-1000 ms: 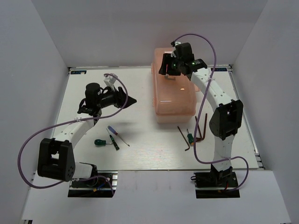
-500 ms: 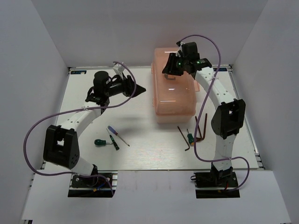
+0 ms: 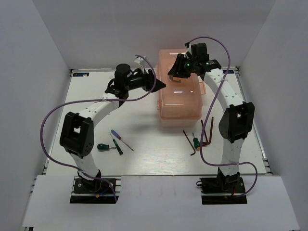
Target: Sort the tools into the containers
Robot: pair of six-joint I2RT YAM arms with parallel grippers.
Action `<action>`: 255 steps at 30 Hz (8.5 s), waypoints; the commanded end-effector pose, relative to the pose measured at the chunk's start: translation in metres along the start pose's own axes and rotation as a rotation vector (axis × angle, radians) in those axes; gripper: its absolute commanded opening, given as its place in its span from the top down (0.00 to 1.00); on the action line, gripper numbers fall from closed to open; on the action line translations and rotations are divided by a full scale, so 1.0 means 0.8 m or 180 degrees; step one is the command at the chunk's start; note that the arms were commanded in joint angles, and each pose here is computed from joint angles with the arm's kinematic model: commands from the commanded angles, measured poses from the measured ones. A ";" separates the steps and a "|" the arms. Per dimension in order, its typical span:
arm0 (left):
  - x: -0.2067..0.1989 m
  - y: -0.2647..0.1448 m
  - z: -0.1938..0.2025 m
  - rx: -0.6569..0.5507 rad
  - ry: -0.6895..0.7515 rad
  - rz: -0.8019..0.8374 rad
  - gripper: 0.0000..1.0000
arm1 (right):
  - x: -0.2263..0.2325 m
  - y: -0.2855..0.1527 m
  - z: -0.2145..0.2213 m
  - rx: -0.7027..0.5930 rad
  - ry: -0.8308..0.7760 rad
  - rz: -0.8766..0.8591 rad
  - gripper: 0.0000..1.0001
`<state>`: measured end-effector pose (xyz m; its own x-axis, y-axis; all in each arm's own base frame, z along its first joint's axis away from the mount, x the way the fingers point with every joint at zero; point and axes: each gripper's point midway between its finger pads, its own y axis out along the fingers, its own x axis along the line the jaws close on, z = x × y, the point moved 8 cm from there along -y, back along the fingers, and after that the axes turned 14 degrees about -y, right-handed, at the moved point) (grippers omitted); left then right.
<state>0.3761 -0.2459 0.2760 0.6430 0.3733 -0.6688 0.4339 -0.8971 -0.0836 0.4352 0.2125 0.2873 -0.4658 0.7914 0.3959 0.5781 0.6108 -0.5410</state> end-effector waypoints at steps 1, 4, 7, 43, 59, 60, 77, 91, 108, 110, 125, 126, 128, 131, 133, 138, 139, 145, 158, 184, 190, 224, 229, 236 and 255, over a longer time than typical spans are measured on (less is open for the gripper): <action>-0.026 0.019 -0.021 -0.0101 0.0127 0.0100 0.28 | 0.035 -0.035 -0.018 -0.0157 -0.0011 -0.0351 0.56; -0.021 0.036 -0.018 -0.0062 0.0121 -0.0005 0.30 | 0.036 -0.040 -0.021 -0.0174 -0.0003 -0.0378 0.56; -0.017 0.044 -0.020 -0.0084 0.0110 -0.0148 0.30 | 0.034 -0.040 -0.021 -0.0181 0.0021 -0.0399 0.56; 0.020 0.142 -0.014 -0.0229 -0.0097 -0.1123 0.32 | 0.000 -0.092 -0.036 -0.0478 -0.0051 -0.0015 0.43; 0.028 0.160 -0.023 -0.0170 -0.0165 -0.1222 0.36 | -0.153 -0.133 0.037 -0.0380 0.0316 0.0537 0.38; 0.028 0.160 -0.023 -0.0170 -0.0165 -0.1222 0.36 | -0.170 -0.129 0.044 -0.0349 0.0372 0.0505 0.36; 0.028 0.162 -0.017 -0.0048 -0.0169 -0.1147 0.43 | -0.262 -0.064 0.093 -0.0051 0.0623 0.0197 0.30; 0.022 0.165 -0.023 -0.0023 -0.0168 -0.1080 0.62 | -0.284 -0.027 0.098 -0.0266 0.0748 -0.0270 0.74; -0.009 0.151 -0.075 -0.0345 -0.0053 -0.1332 1.00 | -0.312 -0.036 0.099 -0.0202 0.0583 0.0124 1.00; -0.019 0.140 -0.091 -0.0420 -0.0004 -0.1314 1.00 | -0.315 -0.038 0.096 -0.0215 0.0604 0.0154 1.00; -0.048 0.097 -0.127 -0.0595 0.0094 -0.1329 1.00 | -0.329 -0.042 0.098 -0.0204 0.0656 0.0222 1.00; -0.052 0.089 -0.135 -0.0650 0.0107 -0.1324 1.00 | -0.330 -0.042 0.100 -0.0188 0.0675 0.0224 1.00; -0.057 0.077 -0.141 -0.0687 0.0109 -0.1339 1.00 | -0.330 -0.044 0.098 -0.0193 0.0650 0.0250 1.00; -0.059 0.061 -0.145 -0.0721 0.0137 -0.1403 1.00 | -0.334 -0.044 0.100 -0.0185 0.0662 0.0269 1.00; -0.057 0.041 -0.148 -0.0760 0.0150 -0.1504 1.00 | -0.335 -0.046 0.102 -0.0178 0.0687 0.0264 1.00; -0.051 -0.001 -0.150 -0.0893 0.0190 -0.1717 1.00 | -0.334 -0.047 0.102 -0.0175 0.0701 0.0247 1.00; -0.043 -0.004 -0.141 -0.0866 0.0170 -0.1784 1.00 | -0.335 -0.047 0.104 -0.0177 0.0704 0.0250 1.00; -0.018 -0.048 -0.122 -0.0923 0.0093 -0.2121 1.00 | -0.332 -0.050 0.107 -0.0166 0.0700 0.0224 1.00; 0.028 -0.098 -0.085 -0.0824 -0.0047 -0.2754 0.40 | -0.329 -0.055 0.113 -0.0131 0.0664 0.0205 1.00; 0.032 -0.237 -0.045 -0.0969 -0.0130 -0.3735 0.12 | -0.322 -0.056 0.119 -0.0095 0.0702 0.0139 1.00; 0.029 -0.243 -0.037 -0.0945 -0.0158 -0.3685 0.12 | -0.321 -0.056 0.120 -0.0078 0.0714 0.0091 0.96; -0.036 -0.261 0.180 0.0301 -0.0639 -0.1786 0.42 | -0.196 -0.149 0.315 0.1529 -0.0298 0.1395 0.53; -0.037 -0.251 0.193 0.0422 -0.0653 -0.1628 0.42 | -0.203 -0.137 0.330 0.1743 -0.0261 0.1648 0.53; -0.046 -0.224 0.191 0.0513 -0.0608 -0.1507 0.44 | -0.202 -0.138 0.348 0.1941 0.0015 0.1613 0.85; -0.098 -0.081 0.273 0.1218 -0.0279 -0.1336 0.44 | -0.143 -0.274 0.220 0.0630 -0.0976 0.1718 1.00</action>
<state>0.1562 -0.2445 0.1574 0.3793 0.7235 -0.5767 0.3118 -0.6868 -0.6566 0.2356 -0.0218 0.1869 -0.2296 0.9599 -0.1606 0.5605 -0.0045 -0.8282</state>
